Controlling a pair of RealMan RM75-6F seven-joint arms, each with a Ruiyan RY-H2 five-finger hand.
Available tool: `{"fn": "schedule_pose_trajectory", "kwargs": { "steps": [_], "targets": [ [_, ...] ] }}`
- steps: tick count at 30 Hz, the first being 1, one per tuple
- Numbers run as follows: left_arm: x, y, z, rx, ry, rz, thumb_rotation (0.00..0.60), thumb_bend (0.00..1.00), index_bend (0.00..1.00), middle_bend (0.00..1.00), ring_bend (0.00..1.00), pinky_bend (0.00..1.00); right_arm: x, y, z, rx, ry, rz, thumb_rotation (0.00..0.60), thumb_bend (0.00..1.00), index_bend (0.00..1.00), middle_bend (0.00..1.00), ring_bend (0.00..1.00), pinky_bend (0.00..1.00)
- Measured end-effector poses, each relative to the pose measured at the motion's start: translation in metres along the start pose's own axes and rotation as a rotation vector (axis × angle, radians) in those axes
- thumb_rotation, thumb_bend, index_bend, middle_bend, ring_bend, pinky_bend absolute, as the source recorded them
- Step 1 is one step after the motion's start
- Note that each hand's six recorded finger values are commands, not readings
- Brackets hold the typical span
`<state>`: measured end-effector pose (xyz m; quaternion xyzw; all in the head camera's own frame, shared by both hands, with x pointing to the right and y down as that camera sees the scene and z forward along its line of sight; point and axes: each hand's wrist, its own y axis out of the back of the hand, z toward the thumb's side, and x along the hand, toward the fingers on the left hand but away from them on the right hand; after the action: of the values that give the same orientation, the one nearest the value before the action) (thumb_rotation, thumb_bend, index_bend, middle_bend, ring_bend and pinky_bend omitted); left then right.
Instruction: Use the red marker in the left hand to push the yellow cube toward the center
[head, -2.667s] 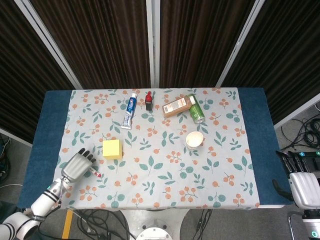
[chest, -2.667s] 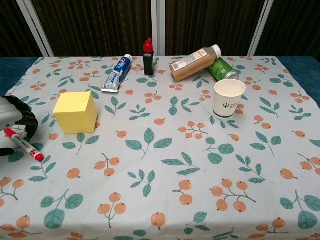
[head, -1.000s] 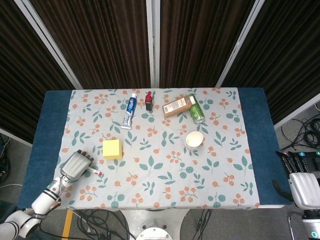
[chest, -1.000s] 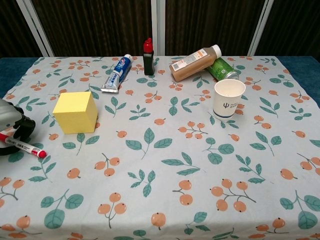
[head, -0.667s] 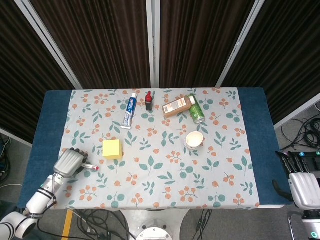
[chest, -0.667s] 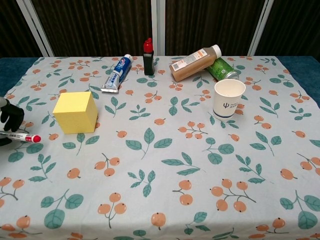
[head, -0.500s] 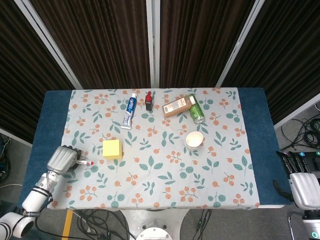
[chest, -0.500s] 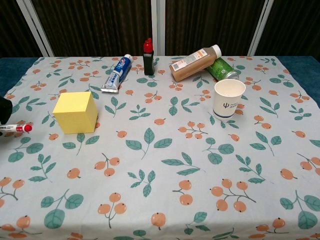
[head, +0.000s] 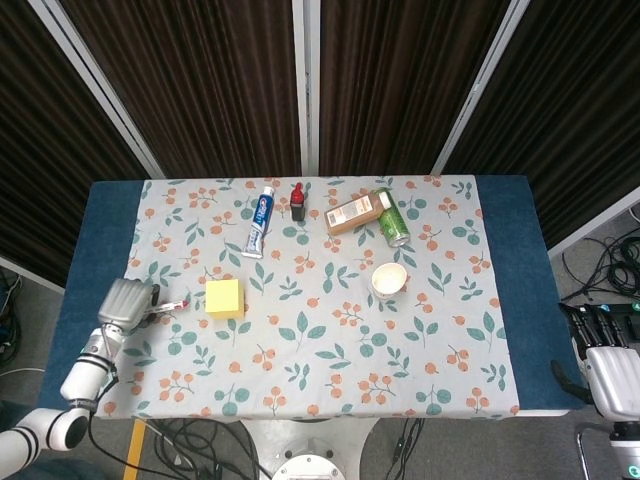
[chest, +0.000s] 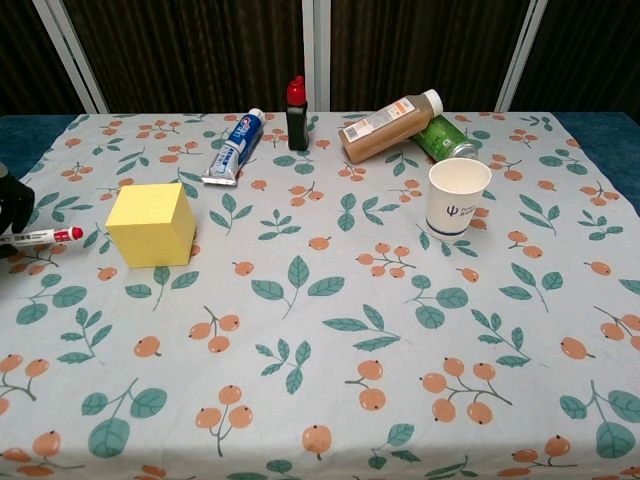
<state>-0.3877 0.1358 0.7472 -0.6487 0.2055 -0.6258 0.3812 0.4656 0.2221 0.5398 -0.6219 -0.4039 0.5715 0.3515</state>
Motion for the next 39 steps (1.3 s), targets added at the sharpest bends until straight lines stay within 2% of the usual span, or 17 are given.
{"fn": "schedule_pose_trajectory", "kwargs": {
  "steps": [9, 24, 39],
  "targets": [
    [0.01, 0.009, 0.017, 0.009, -0.051, 0.016, 0.6, 0.45, 0.73, 0.73, 0.52, 0.56, 0.0, -0.001, -0.002, -0.002, -0.006, 0.002, 0.6, 0.27, 0.04, 0.12, 0.0, 0.0],
    [0.031, 0.025, 0.057, 0.105, -0.158, 0.027, 0.6, 0.45, 0.73, 0.73, 0.52, 0.56, 0.003, 0.0, -0.005, -0.002, -0.014, -0.003, 0.6, 0.27, 0.04, 0.12, 0.0, 0.0],
    [0.045, 0.038, 0.098, 0.16, -0.243, 0.033, 0.6, 0.45, 0.73, 0.73, 0.52, 0.56, 0.004, 0.001, -0.007, -0.002, -0.021, -0.003, 0.6, 0.27, 0.04, 0.12, 0.0, 0.0]
  ]
}}
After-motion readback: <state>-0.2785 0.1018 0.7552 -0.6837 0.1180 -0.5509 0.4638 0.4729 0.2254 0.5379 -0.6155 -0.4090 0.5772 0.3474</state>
